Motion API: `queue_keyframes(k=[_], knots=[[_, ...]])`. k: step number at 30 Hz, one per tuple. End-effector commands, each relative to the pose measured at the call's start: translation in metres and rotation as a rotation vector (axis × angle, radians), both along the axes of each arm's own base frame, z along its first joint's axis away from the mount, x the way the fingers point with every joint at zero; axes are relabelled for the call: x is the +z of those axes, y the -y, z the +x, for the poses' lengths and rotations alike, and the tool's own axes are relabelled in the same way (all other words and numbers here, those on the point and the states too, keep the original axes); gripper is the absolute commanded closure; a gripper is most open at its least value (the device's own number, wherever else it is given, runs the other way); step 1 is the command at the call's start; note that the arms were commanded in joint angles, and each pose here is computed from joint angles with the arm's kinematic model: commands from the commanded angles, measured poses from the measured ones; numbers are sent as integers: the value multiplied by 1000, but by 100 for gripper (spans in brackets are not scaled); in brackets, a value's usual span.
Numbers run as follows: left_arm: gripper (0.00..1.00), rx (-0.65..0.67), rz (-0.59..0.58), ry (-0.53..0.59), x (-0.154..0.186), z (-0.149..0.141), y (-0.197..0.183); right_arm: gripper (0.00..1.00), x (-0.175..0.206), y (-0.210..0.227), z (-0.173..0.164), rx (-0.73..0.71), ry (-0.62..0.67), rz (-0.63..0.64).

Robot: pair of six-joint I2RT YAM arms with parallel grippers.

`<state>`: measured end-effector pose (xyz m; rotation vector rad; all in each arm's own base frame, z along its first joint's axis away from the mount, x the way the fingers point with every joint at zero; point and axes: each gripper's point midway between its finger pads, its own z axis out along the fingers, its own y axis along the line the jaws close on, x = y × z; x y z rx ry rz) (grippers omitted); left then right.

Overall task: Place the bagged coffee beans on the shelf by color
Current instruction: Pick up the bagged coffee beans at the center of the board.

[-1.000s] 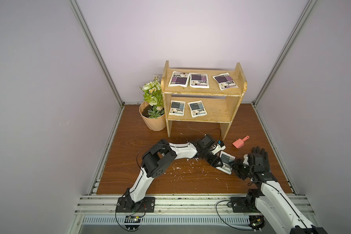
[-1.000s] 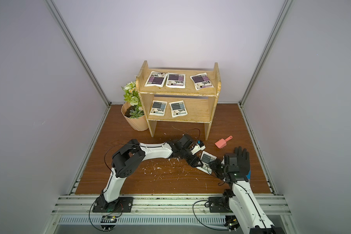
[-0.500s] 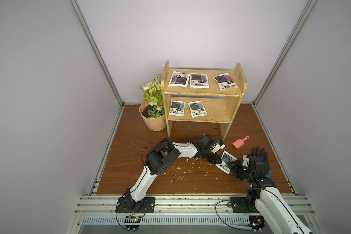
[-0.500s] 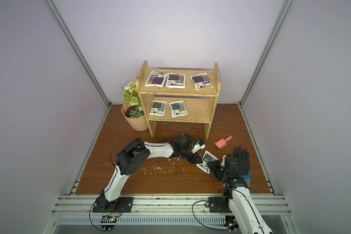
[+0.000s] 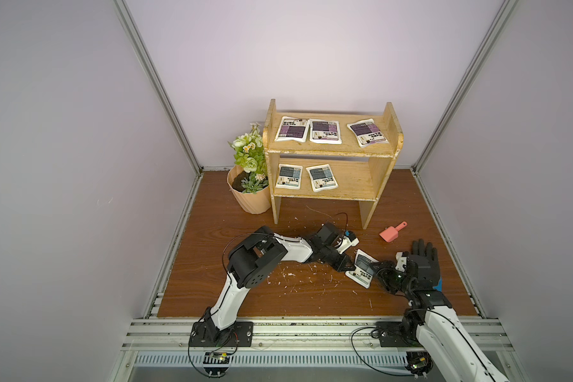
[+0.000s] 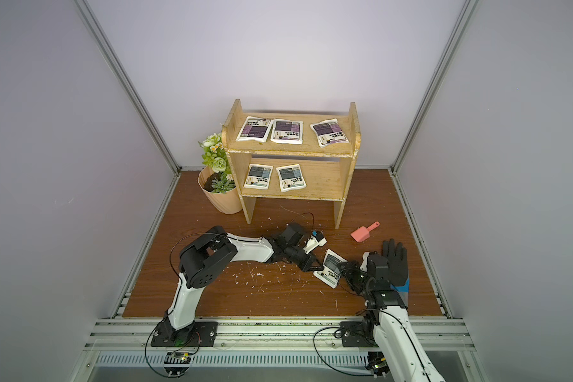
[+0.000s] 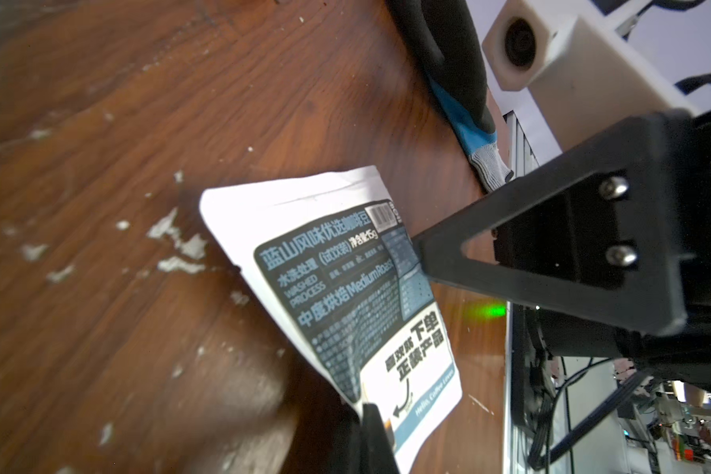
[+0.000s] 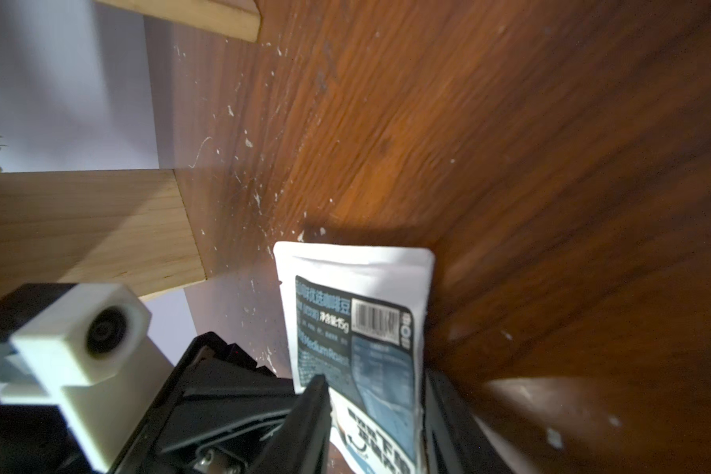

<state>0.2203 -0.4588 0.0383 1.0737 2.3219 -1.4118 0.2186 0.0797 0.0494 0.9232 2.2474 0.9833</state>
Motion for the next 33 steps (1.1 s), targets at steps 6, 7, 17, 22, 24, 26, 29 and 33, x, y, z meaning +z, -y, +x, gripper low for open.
queue_keyframes(k=[6,7,17,22,24,26,29,33], knots=[[99,25,-185,-6,54,21,8,57,23,-13,8,47,80,56],[99,23,-192,-7,55,21,8,57,27,-14,10,50,94,59],[99,42,-248,-41,66,29,4,64,59,-23,26,59,188,102],[99,69,-259,-49,67,35,2,71,74,-32,32,82,215,118],[99,96,-287,-55,72,41,0,71,81,-35,33,91,224,114],[99,112,-305,-61,76,46,-1,71,85,-37,35,97,233,105],[99,122,-327,-64,82,48,-1,67,88,-40,36,103,234,100],[99,132,-358,-64,91,52,-2,66,86,-39,36,97,229,89]])
